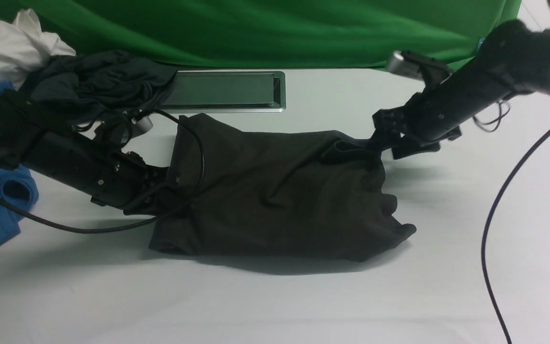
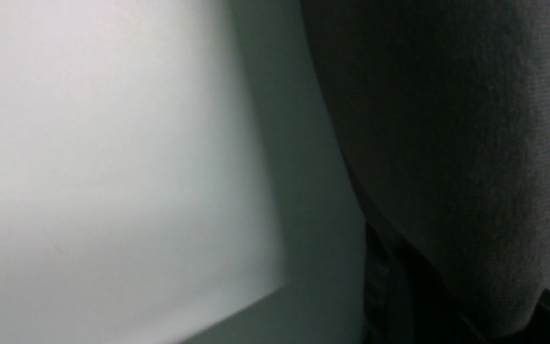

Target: Fold a long-sleeved shirt on a white desktop.

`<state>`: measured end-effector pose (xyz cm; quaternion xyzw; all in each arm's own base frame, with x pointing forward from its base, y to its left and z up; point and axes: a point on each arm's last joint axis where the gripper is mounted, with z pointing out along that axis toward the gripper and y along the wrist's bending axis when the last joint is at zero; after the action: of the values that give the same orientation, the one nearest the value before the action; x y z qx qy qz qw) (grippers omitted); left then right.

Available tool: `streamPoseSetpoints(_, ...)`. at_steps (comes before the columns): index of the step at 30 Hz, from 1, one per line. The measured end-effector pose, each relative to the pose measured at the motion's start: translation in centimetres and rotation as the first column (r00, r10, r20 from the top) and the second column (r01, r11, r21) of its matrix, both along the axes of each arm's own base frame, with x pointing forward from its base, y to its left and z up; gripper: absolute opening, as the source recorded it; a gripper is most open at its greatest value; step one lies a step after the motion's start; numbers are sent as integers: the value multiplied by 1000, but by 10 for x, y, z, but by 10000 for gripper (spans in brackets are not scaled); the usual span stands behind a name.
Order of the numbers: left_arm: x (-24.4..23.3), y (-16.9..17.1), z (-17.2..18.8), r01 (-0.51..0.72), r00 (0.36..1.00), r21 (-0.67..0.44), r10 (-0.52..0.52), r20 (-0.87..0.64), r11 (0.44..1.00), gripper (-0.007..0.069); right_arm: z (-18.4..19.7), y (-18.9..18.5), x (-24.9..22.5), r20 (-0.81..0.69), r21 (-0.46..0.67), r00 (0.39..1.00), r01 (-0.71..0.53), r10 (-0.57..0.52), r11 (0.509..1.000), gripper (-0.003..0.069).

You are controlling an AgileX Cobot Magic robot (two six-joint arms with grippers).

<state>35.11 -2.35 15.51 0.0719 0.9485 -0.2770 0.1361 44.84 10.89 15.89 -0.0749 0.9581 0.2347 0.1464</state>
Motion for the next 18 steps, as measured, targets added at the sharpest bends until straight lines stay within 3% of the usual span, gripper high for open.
streamPoseSetpoints(11, 2, 1, 0, -10, 1000, 12, 10, 15, 1000, 83, -19, 5, 13, 57, 52, 996, 73, -76, 996, 279)
streamPoseSetpoints(15, 2, 1, -1, -12, 1000, 15, 12, 16, 1000, 83, -24, 7, 17, 74, 71, 993, 87, -92, 994, 113)
streamPoseSetpoints(18, 2, 1, -4, -11, 1000, 15, 11, 10, 1000, 83, -26, 7, 18, 83, 72, 991, 95, -101, 993, 43)
